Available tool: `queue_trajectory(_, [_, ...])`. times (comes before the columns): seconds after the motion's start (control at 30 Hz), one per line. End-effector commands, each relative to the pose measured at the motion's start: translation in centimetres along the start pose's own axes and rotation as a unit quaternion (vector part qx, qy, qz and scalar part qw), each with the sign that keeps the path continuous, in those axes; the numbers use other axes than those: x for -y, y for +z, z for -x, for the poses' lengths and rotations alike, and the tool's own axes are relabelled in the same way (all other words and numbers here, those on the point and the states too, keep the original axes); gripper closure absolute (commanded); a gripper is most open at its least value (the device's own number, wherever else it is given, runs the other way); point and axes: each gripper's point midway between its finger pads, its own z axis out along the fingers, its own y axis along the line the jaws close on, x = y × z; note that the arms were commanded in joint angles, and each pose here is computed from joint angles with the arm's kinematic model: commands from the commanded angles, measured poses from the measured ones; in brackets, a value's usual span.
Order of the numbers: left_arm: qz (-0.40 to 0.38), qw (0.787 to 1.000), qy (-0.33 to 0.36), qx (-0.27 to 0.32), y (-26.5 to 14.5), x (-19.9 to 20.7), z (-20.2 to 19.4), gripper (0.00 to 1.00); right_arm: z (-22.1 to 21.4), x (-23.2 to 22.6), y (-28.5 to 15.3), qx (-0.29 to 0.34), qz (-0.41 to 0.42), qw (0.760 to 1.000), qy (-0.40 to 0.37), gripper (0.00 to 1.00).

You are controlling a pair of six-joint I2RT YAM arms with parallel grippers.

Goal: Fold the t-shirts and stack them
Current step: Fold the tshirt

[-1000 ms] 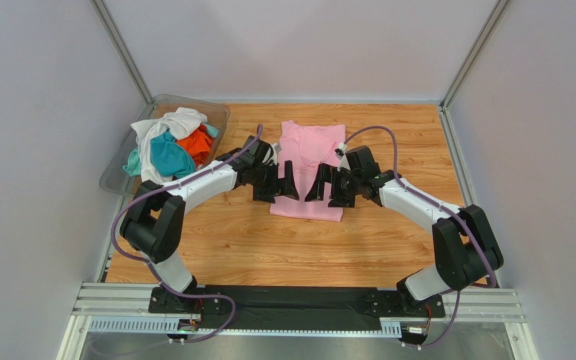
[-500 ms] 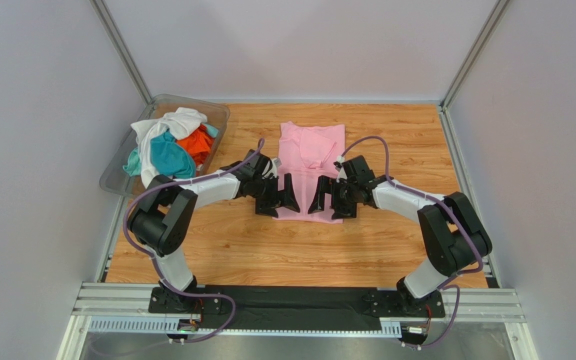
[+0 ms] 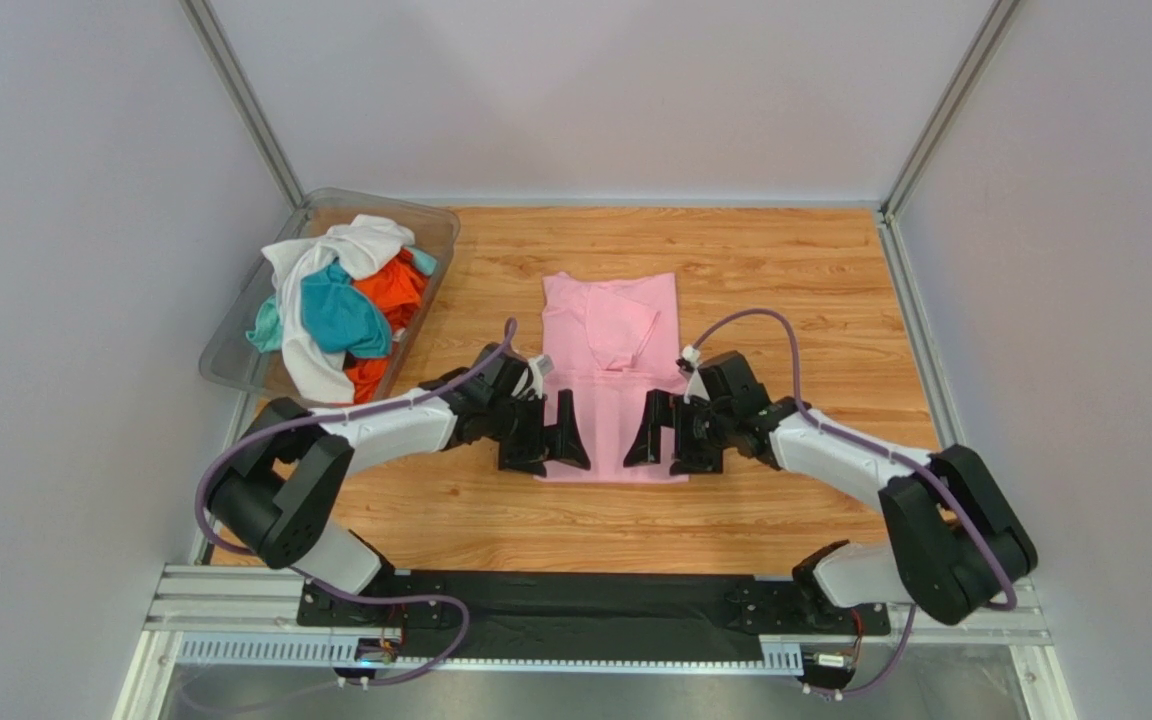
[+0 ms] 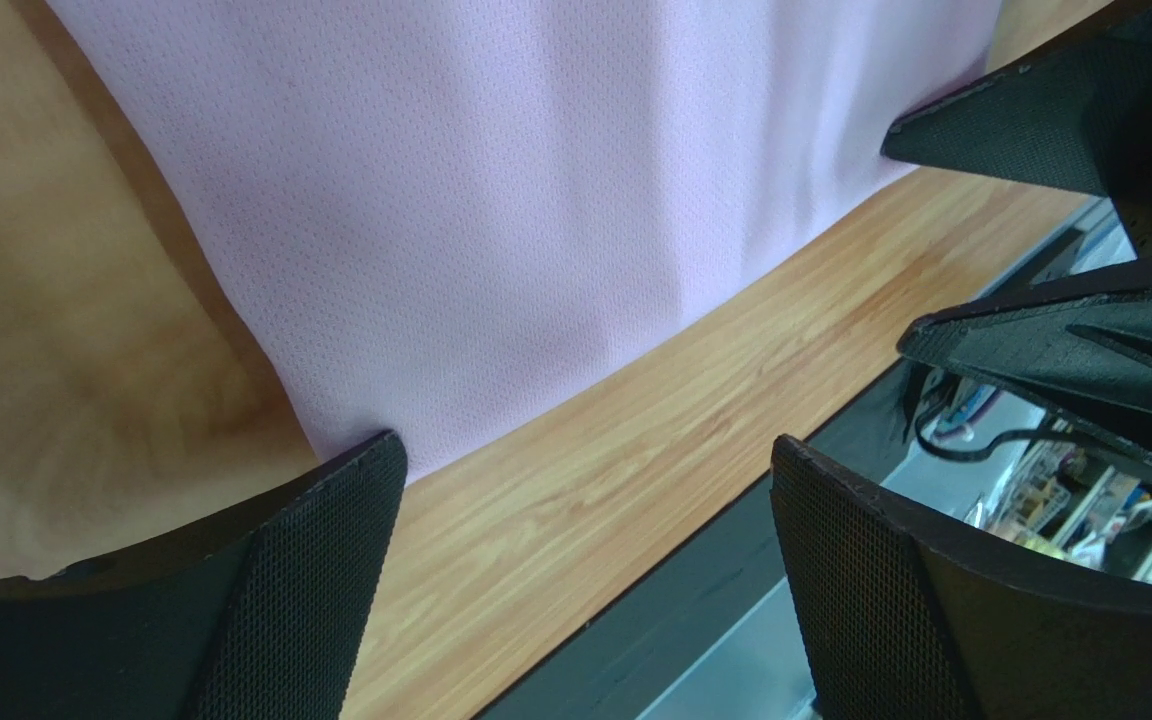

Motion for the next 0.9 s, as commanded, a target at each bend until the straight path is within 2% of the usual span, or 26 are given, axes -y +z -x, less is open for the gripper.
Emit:
queue_trajectory(0.0, [0.102,0.993,-0.034,-0.044,-0.5,-5.1,-5.2,0.00,-3.5,1.6,-1.1,-0.024,-0.038,0.999,0.014,0.00])
queue_trajectory(0.13, [0.095,0.995,-0.029,-0.029,-1.8,-4.0,-5.9,0.00,-3.6,-0.1,-3.5,0.001,-0.026,1.000,-0.004,0.00])
queue_trajectory(0.27, [0.063,0.998,0.004,0.012,-4.2,-1.1,-5.1,0.00,-2.4,-2.7,-7.1,0.048,0.001,0.998,-0.047,0.00])
queue_trajectory(0.37, [0.050,0.998,0.019,0.026,-5.4,-0.2,-5.0,0.00,-1.8,-2.8,-9.2,0.069,-0.021,0.996,-0.058,0.00])
queue_trajectory(0.5, [0.105,0.993,0.016,0.042,-7.2,-1.8,-5.0,0.00,-1.3,-2.9,-11.3,0.104,-0.036,0.992,-0.059,0.00])
queue_trajectory(0.53, [0.133,0.990,0.009,0.048,-7.7,-2.9,-5.1,0.00,-1.5,-3.1,-11.4,0.101,-0.029,0.993,-0.059,0.00])
queue_trajectory(0.67, [0.164,0.985,-0.003,0.061,-8.3,-4.5,-5.6,0.00,-2.9,-2.4,-10.0,0.066,-0.024,0.996,-0.047,0.00])
queue_trajectory(0.73, [0.174,0.983,-0.009,0.063,-8.2,-5.1,-5.8,0.00,-3.9,-2.3,-8.9,0.035,-0.013,0.999,-0.038,0.07])
queue_trajectory(0.87, [0.175,0.983,-0.013,0.050,-6.9,-6.0,-6.4,0.14,-5.0,-2.6,-7.2,0.005,0.021,0.999,-0.025,0.08])
